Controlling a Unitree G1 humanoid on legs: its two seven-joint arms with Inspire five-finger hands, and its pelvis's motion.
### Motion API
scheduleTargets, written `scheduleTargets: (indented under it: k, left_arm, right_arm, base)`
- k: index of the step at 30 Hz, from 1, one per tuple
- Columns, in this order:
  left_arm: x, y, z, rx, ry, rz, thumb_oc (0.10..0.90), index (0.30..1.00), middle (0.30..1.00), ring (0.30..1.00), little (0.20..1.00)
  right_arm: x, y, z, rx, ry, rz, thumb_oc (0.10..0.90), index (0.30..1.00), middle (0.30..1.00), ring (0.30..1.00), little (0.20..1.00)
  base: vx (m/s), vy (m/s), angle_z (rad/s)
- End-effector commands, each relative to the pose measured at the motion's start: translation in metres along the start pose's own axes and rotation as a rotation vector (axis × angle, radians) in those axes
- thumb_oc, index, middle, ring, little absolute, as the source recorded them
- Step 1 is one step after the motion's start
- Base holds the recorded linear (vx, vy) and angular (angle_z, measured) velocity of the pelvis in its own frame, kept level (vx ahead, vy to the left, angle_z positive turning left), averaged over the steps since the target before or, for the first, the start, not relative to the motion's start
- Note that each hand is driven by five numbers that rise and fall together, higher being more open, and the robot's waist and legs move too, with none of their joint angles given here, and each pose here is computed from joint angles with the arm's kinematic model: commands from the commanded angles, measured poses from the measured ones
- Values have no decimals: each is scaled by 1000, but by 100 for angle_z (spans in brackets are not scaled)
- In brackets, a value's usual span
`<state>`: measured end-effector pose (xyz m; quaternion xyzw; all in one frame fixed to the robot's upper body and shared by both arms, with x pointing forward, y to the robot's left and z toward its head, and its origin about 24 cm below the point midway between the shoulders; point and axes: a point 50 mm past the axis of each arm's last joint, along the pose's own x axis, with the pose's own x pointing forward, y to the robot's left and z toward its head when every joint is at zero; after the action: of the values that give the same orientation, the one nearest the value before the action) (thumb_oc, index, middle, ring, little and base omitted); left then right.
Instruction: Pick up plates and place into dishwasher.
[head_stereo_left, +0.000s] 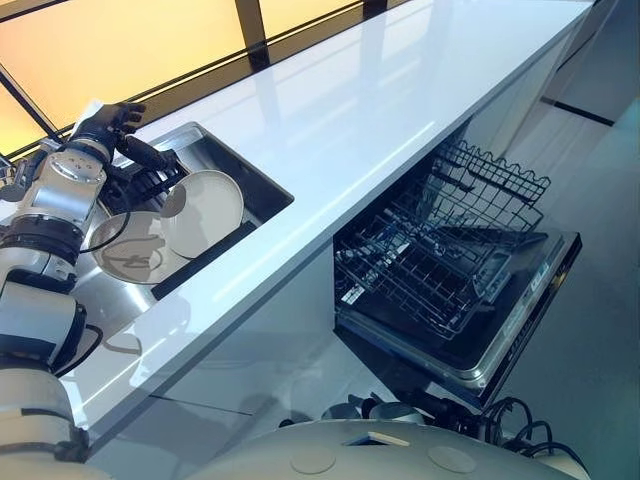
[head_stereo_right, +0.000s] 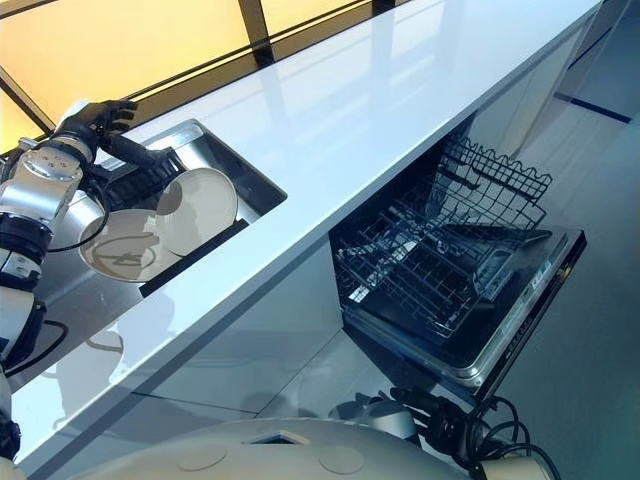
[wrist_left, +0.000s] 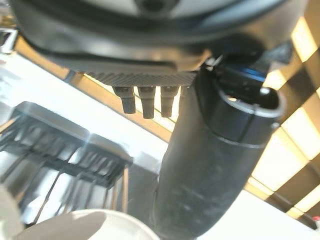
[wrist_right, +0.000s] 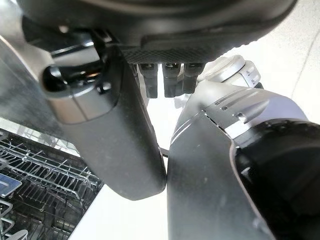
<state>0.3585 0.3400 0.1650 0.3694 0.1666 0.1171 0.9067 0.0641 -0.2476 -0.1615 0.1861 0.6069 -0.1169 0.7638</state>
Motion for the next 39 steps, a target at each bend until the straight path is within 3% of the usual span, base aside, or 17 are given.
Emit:
scheduleTargets:
  k: [1,6,29,30,31,32,33,39]
  left_arm:
    - [-8,60,72,14,-171,188,800,900,900,900,900]
    - [-5,51,68,23,-125,132,800,900,900,900,900]
    - [-4,-7,51,-189,-91,-484,800,900,900,900,900]
    - [-4,-7,51,-195,-99,-489,641,764,764,764,741]
    - [-5,-6,52,-206,-114,-489,421,575,575,575,521]
    - [-6,-4,55,-224,-139,-489,317,486,486,486,417]
    - [-9,0,59,-256,-175,-495,100,300,300,300,200]
    - [-16,19,67,-235,-240,-493,100,300,300,300,200]
  right_arm:
    - [-9,-26,-8,-48,40,-56,800,900,900,900,900]
    - [-9,-24,-3,-51,21,-43,800,900,900,900,900]
    - [-10,-25,10,-24,-25,-59,800,900,900,900,900]
    - [-10,-26,11,-24,-26,-60,800,900,900,900,900]
    - [-10,-26,11,-22,-27,-61,800,900,900,900,900]
    - [-10,-26,11,-16,-30,-62,800,900,900,900,900]
    - [-11,-27,11,-11,-32,-63,800,900,900,900,900]
    - [-11,-28,12,7,-50,-61,800,900,900,900,900]
  base:
    - [-14,37,-3]
    - [-24,32,-2]
    - [-13,6,0]
    - [-36,-6,1]
    - [-38,-8,0]
    - [-57,-19,0]
    - [-58,-27,0]
    - [-28,-21,2]
